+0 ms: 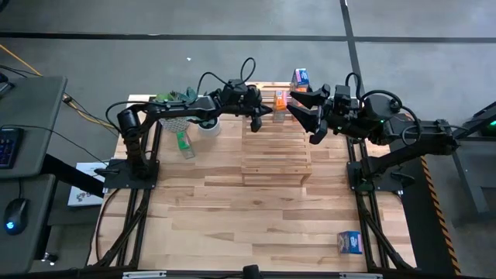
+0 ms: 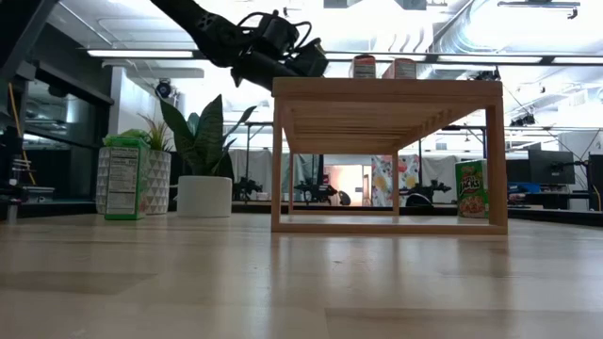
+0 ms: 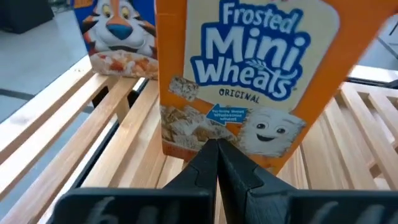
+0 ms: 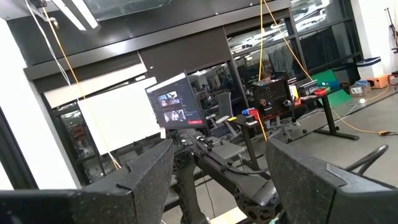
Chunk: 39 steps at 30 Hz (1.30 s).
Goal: Stack cereal on shelf
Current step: Put the orange cereal box aligned with the other orange cereal box on the shelf
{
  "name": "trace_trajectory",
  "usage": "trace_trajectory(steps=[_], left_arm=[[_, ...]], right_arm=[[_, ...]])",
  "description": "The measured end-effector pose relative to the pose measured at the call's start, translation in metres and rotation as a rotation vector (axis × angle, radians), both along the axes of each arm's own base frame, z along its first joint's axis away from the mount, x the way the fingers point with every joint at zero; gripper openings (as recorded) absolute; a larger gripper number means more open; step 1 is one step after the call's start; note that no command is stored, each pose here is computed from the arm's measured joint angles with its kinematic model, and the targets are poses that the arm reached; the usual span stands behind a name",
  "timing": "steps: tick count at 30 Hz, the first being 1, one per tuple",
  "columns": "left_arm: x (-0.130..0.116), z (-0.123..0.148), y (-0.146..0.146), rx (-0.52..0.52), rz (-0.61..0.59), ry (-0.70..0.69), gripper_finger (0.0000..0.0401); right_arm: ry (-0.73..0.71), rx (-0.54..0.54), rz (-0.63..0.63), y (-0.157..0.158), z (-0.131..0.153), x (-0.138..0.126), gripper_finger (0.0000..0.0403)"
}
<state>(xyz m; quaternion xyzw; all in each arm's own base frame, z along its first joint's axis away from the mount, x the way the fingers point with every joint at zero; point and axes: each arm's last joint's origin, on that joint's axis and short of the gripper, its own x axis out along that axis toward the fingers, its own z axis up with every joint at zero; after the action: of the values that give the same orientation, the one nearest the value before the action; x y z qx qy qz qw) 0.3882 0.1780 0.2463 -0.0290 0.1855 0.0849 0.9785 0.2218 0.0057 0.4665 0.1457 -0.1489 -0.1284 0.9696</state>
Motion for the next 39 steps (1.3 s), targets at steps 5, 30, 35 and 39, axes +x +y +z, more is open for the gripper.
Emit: trace_trajectory(steps=[5,30,35,39], left_arm=[[0.003,0.002,-0.003,0.0,-0.004,-0.03,0.0],[0.009,-0.005,0.001,0.009,0.062,-0.062,0.0],[0.009,-0.005,0.001,0.011,0.061,-0.061,0.0],[0.013,-0.012,0.003,-0.004,0.067,-0.071,0.0]], right_arm=[[0.0,0.0,0.0,0.0,0.0,0.0,0.0248],[-0.001,0.0,0.0,0.0,0.0,0.0,0.0248],[-0.001,0.0,0.0,0.0,0.0,0.0,0.0248],[0.0,-0.002,-0.001,0.0,0.0,0.0,0.0248]])
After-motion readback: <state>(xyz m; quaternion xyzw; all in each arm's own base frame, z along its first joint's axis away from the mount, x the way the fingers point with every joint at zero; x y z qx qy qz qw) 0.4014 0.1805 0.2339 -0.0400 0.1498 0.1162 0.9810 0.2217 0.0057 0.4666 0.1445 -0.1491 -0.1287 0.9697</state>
